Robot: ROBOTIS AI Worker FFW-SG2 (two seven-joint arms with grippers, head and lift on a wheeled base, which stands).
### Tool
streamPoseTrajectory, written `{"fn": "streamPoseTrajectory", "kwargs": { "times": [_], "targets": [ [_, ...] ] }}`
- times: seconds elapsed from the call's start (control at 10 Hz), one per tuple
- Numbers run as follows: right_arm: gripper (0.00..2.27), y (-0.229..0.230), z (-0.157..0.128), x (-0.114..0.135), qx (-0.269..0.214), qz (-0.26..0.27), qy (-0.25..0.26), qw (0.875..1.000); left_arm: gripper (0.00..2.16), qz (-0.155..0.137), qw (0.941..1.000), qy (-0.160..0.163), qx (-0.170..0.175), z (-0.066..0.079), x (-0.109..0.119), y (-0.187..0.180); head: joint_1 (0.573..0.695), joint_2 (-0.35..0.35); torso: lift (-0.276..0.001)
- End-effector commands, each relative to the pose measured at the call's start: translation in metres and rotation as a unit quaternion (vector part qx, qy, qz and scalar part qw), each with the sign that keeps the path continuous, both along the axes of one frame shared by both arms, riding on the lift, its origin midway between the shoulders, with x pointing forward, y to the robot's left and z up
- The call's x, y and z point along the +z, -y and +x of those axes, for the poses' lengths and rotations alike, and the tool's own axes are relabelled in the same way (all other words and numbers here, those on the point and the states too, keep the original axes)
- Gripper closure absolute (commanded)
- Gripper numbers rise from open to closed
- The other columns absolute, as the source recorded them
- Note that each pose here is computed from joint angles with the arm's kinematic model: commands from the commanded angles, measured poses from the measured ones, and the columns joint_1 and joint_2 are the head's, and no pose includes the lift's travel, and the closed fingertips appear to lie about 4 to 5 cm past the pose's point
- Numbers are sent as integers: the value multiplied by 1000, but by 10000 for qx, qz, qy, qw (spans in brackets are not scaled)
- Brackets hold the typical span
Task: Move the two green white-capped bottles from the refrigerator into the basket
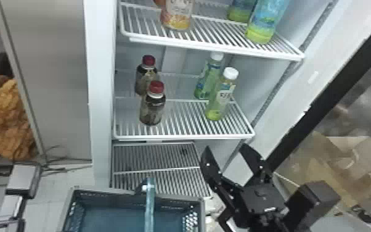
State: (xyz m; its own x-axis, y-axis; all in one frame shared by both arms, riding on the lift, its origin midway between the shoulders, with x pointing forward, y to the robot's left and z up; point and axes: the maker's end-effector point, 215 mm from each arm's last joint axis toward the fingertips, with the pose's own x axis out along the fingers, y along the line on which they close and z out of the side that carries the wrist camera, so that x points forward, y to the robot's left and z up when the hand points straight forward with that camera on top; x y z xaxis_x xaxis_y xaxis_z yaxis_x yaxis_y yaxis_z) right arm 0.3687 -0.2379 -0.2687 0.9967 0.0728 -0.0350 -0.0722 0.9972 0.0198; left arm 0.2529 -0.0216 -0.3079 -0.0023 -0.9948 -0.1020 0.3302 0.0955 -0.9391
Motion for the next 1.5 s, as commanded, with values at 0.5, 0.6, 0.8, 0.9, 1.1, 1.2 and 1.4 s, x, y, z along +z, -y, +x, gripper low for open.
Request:
{"fn": "streamPoseTrajectory", "kwargs": {
  "times": [0.5,0.6,0.8,0.9,1.1,1.2,1.4],
  "targets": [
    [252,72,53,-22,-642,-542,411,9956,1161,-14,10000,13,27,0,2,-2,695,-350,-263],
    [252,80,62,-23,-683,-641,478,9945,1161,-14,10000,13,27,0,2,-2,695,-350,-263],
    [252,95,80,-31,-745,-723,512,9933,1161,-16,10000,35,15,0,3,-1,695,-350,-263],
    [252,99,90,-33,-763,-764,535,9927,1161,-16,10000,35,15,0,3,-1,695,-350,-263],
    [252,104,113,-37,-766,-805,580,9921,1161,-18,10000,33,5,-1,3,-1,695,-350,-263],
    [252,105,121,-40,-774,-792,592,9921,1161,-16,10000,34,9,-1,3,0,695,-350,-263],
    [249,105,141,-40,-755,-756,669,9920,1161,-16,10000,46,9,0,3,0,695,-350,-263]
  ]
}}
